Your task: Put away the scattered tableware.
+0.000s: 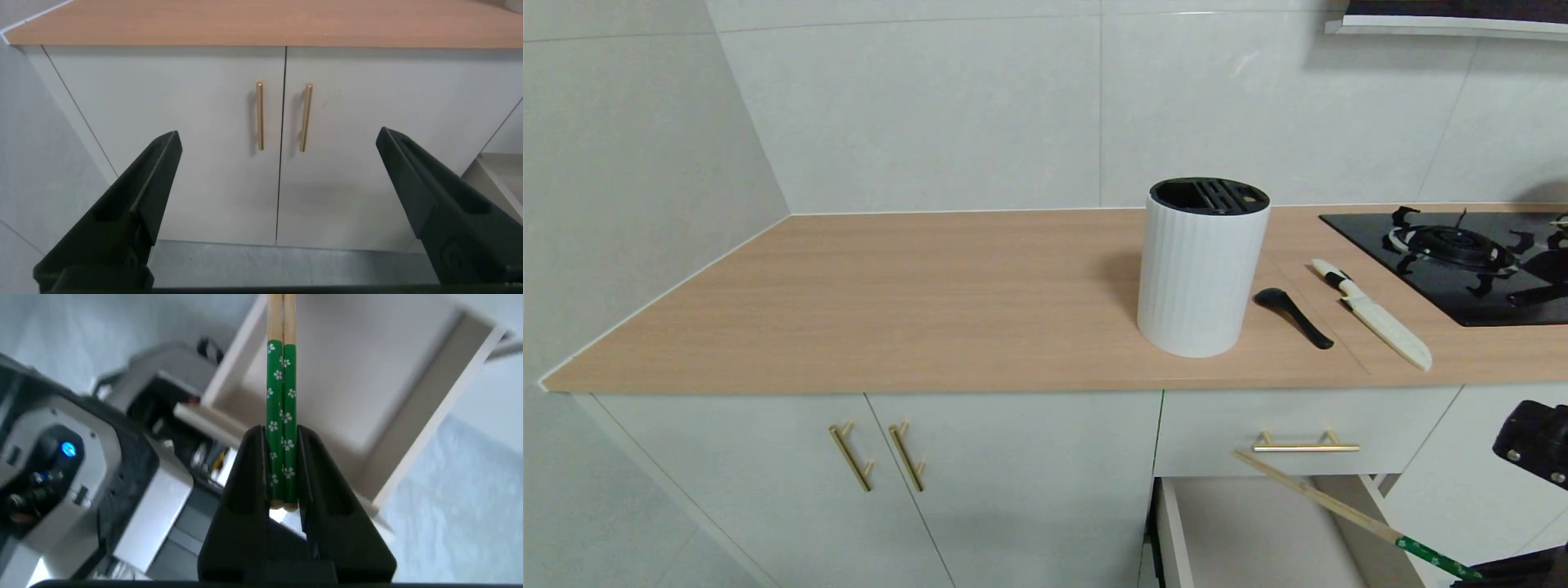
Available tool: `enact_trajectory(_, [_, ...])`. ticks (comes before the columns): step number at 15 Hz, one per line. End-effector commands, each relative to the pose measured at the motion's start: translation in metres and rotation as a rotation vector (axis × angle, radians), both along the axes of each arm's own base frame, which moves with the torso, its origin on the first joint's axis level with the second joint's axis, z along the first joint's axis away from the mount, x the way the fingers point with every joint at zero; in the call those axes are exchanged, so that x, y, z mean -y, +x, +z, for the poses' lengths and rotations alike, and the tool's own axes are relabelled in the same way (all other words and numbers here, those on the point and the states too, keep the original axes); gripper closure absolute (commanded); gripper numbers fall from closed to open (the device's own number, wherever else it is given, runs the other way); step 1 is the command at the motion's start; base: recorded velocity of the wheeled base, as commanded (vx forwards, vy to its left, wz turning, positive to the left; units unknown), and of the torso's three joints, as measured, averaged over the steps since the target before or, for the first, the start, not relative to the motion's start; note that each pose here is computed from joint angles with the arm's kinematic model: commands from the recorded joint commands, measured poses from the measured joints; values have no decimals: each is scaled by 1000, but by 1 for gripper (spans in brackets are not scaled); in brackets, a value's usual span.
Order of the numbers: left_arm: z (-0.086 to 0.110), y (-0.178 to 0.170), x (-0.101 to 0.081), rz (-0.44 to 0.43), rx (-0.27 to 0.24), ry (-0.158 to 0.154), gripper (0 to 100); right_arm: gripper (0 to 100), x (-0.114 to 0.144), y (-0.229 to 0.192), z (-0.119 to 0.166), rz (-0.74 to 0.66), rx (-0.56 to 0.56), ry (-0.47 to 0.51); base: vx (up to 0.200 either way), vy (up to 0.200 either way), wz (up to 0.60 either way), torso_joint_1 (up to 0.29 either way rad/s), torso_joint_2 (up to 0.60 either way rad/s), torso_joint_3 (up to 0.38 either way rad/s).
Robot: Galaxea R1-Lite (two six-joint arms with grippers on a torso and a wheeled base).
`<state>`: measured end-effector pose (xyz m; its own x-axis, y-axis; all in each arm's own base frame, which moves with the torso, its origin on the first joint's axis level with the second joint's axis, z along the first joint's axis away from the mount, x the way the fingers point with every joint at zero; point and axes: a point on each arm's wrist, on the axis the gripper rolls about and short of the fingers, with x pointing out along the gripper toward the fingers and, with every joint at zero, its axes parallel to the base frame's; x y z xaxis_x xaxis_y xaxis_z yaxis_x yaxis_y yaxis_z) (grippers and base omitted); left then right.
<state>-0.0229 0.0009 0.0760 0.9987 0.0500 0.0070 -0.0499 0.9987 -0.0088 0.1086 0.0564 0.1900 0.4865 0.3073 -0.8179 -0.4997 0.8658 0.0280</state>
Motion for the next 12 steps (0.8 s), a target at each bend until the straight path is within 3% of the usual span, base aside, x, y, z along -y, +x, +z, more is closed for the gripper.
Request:
enact_trajectory(1, [0, 0, 0, 1, -1, -1, 0, 100, -10, 20, -18, -8, -118, -63, 0, 0, 0, 0, 0, 0])
enact_trajectory(7, [0, 0, 0, 1, -1, -1, 0, 100, -30, 60, -52, -160, -319, -84, 0, 0, 0, 0, 0, 0])
enact_trajectory(12, [0, 0, 0, 1, -1, -1, 0, 100, -39, 79, -68, -240, -383, -117, 0, 0, 0, 0, 0, 0])
